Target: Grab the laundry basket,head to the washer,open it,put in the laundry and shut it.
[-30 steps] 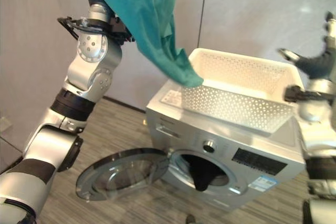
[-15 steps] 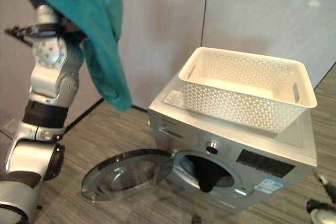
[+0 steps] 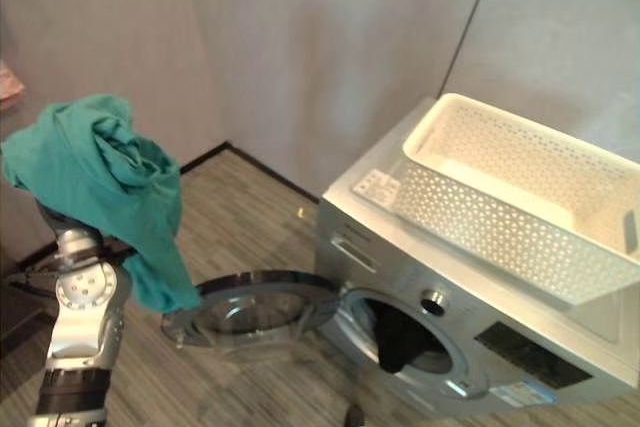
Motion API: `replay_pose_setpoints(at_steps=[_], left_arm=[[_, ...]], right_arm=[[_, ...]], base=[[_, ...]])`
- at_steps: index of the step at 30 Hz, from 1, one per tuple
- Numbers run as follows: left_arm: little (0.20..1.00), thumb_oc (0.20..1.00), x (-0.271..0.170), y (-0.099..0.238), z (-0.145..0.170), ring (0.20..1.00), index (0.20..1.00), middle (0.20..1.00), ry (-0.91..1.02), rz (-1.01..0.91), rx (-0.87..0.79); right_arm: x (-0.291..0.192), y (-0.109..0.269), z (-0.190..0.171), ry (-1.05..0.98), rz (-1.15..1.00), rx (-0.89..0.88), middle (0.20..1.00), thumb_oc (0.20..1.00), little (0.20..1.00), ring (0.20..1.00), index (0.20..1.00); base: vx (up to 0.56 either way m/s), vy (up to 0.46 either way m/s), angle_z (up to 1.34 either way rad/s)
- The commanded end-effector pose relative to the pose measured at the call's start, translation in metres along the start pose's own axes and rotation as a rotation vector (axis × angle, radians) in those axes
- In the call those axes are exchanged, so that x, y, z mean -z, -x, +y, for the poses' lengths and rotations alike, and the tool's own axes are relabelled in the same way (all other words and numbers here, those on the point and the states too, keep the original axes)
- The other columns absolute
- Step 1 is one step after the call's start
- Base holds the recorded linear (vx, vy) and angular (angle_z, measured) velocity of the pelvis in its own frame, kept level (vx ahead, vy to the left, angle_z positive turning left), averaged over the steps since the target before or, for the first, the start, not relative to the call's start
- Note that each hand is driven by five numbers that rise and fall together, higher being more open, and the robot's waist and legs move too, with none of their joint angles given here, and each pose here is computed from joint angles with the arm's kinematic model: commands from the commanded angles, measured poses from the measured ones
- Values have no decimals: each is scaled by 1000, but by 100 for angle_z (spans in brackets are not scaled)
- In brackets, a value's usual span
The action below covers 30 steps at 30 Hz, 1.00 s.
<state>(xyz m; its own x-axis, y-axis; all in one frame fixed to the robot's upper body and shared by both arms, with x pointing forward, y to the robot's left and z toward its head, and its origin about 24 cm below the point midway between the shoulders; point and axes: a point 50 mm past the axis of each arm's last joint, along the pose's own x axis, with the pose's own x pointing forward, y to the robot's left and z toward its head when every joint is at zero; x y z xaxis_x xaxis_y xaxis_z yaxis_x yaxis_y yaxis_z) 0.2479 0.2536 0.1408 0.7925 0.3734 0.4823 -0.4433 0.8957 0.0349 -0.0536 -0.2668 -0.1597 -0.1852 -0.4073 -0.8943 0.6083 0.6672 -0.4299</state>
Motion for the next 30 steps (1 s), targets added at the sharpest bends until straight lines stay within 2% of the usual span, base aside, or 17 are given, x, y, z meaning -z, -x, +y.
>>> replay_pose_setpoints(at_steps=[1, 2, 6, 7, 8, 10, 15, 18, 21, 26, 27, 28, 30], left_arm=[[200, 200, -33, 3, -25, 200, 200, 200, 64, -164, 217], [200, 200, -33, 4, -25, 200, 200, 200, 63, -162, 219], [200, 200, -3, 44, -53, 200, 200, 200, 116, 49, 462], [200, 200, -3, 44, -54, 200, 200, 200, 116, 49, 463], [200, 200, 7, 58, -64, 200, 200, 200, 94, 101, 557], [200, 200, 15, 66, -70, 200, 200, 200, 88, 139, 606], [200, 200, 68, 118, -83, 200, 200, 200, 77, 469, 754], [200, 200, 102, 146, -92, 200, 200, 200, 83, 687, 774], [200, 200, 108, 143, -103, 200, 200, 200, 80, 707, 763], [200, 200, 109, 115, -149, 200, 200, 200, -5, 617, 748], [200, 200, 109, 115, -149, 200, 200, 200, -5, 617, 748], [200, 200, 104, 102, -171, 200, 200, 200, -44, 562, 747], [200, 200, 97, 89, -191, 200, 200, 200, -67, 511, 744]], right_arm=[[3, 2, 13, 14, 51, -68, 1000, 1000, 1000, 1000, 1000], [4, 2, 13, 15, 53, -68, 1000, 1000, 1000, 1000, 1000], [2, 10, 52, 179, 4, -181, 1000, 1000, 1000, 1000, 1000], [2, 10, 52, 178, 5, -181, 1000, 1000, 1000, 1000, 1000], [-6, 11, 59, 222, -36, -195, 1000, 1000, 1000, 1000, 1000], [-10, 12, 62, 237, -55, -201, 1000, 1000, 1000, 1000, 1000], [-38, 16, 73, 269, -167, -208, 1000, 1000, 1000, 1000, 1000], [-54, 21, 83, 324, -236, -218, 1000, 1000, 1000, 1000, 1000], [-64, 25, 91, 341, -281, -238, 1000, 1000, 1000, 1000, 1000], [-79, 38, 115, 362, -386, -291, 1000, 1000, 1000, 1000, 1000], [-79, 38, 115, 362, -386, -291, 1000, 1000, 1000, 1000, 1000], [-84, 43, 122, 371, -418, -297, 1000, 1000, 1000, 1000, 1000], [-91, 49, 130, 374, -456, -304, 1000, 1000, 1000, 1000, 1000]], base=[[-17, 2, 10], [-22, 7, 9], [-38, 0, 5], [-72, 2, 3], [-36, -2, 3], [-40, 6, 0], [-36, 15, -2], [-45, 22, -4], [-95, 8, -3], [-155, 8, 0], [-150, 7, 2], [-161, 11, 0], [-201, 15, -3]])
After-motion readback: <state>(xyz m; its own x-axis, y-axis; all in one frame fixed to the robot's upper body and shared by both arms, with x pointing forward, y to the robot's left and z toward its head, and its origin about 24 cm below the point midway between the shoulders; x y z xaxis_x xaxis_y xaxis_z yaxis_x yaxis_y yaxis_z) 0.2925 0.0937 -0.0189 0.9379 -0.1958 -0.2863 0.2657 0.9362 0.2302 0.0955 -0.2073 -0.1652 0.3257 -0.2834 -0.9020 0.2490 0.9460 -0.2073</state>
